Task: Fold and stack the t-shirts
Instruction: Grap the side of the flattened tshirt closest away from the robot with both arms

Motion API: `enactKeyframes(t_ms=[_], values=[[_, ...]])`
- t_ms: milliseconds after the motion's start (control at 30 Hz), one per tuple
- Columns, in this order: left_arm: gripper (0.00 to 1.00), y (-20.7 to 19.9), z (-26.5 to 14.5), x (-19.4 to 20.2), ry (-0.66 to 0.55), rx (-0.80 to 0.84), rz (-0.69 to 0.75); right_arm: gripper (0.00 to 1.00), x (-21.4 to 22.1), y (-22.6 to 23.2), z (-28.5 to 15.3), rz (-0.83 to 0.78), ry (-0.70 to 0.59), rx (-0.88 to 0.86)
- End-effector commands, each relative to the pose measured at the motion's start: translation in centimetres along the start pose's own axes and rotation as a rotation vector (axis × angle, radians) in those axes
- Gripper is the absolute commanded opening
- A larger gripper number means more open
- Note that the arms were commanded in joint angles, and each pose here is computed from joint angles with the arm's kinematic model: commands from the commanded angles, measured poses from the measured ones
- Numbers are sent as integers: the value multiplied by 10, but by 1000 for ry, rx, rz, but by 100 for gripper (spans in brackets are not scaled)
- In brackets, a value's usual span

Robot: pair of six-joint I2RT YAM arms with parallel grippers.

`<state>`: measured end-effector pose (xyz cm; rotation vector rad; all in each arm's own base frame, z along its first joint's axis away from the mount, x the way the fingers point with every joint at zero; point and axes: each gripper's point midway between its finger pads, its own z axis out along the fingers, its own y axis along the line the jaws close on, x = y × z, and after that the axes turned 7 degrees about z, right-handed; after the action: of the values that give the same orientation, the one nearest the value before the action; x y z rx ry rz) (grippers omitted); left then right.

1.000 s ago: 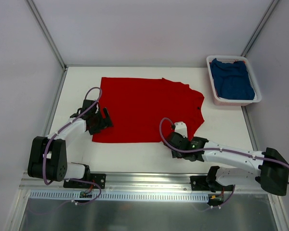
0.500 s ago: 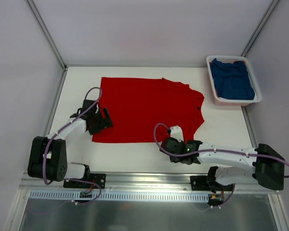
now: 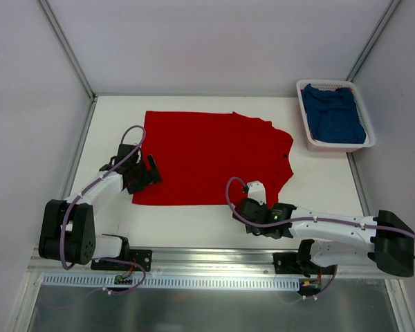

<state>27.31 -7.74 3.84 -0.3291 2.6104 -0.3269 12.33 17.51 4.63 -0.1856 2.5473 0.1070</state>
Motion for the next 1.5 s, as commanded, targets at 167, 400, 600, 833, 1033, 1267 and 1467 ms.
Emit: enactKeyframes(t_ms=[167,400,600,833,1033,1267,1467], values=[[84,-2,-5,1,-13,6,15,40,-10,5,-8,14,-31,-29],[84,-1,-6,0,-20,4,19,41,-3,3,-7,34,-23,-50],[84,-3,-4,-1,-14,7,18,40,-14,-1,-16,11,-52,-38],[84,-3,-5,-4,-22,9,22,40,-16,-8,-19,-19,-55,-12],[84,-4,-5,-4,-20,9,25,40,-9,-25,-15,-41,-43,66],[84,-4,-6,-6,-24,11,27,40,0,-25,-6,-43,-26,61],[84,-4,-5,-4,-19,11,24,41,7,-19,4,-66,0,62]])
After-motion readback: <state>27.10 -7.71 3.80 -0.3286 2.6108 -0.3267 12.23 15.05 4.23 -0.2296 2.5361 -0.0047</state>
